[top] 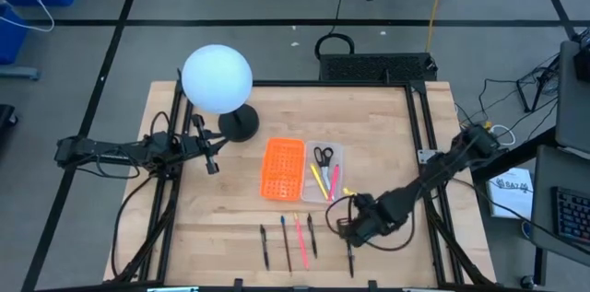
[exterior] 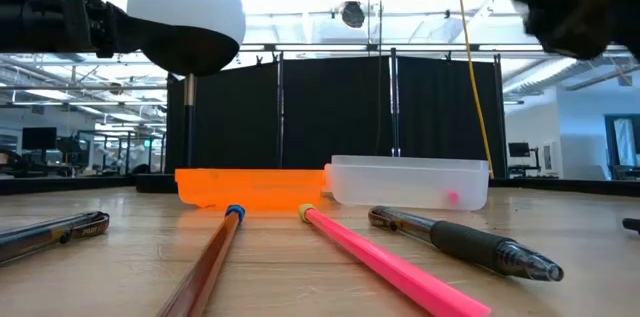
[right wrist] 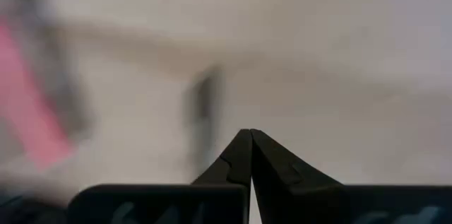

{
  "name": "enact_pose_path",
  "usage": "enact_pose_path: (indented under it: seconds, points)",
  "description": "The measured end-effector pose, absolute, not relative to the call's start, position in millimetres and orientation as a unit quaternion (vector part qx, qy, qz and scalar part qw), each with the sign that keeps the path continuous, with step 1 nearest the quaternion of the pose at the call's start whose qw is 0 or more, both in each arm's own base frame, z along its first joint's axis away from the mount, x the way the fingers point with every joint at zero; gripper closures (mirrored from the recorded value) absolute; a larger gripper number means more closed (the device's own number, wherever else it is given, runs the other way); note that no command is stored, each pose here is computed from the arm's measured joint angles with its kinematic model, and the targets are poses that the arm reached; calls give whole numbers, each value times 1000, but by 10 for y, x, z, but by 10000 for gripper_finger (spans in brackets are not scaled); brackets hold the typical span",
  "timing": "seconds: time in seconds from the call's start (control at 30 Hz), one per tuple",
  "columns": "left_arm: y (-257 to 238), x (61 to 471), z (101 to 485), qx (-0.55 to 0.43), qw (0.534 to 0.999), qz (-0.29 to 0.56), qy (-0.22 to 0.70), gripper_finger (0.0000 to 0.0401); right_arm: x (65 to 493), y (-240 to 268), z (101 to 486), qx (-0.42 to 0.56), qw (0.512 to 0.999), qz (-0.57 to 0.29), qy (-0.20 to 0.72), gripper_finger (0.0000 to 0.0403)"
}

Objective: Pick & place school supplies into a supply box
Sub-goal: Put the right black pen into the orange supply box

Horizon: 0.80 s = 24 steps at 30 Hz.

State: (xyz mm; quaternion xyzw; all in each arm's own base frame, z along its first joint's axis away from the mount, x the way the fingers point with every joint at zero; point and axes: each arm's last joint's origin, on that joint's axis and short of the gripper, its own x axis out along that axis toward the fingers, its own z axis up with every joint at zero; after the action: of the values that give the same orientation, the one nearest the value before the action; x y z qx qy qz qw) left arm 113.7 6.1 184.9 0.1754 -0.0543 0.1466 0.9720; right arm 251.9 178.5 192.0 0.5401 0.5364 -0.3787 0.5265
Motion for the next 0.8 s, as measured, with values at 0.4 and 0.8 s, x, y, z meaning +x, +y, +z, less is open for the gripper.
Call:
enact_pose_path:
  seconds: [0.4,0.8]
  points:
    - [61,1139,1839,167,974,145,-50,354,2686,2225,1730,598,593,-293,454,274]
    - [62,1139,1839,170,973,146,-50,354,2813,2588,2307,582,560,-331,488,266]
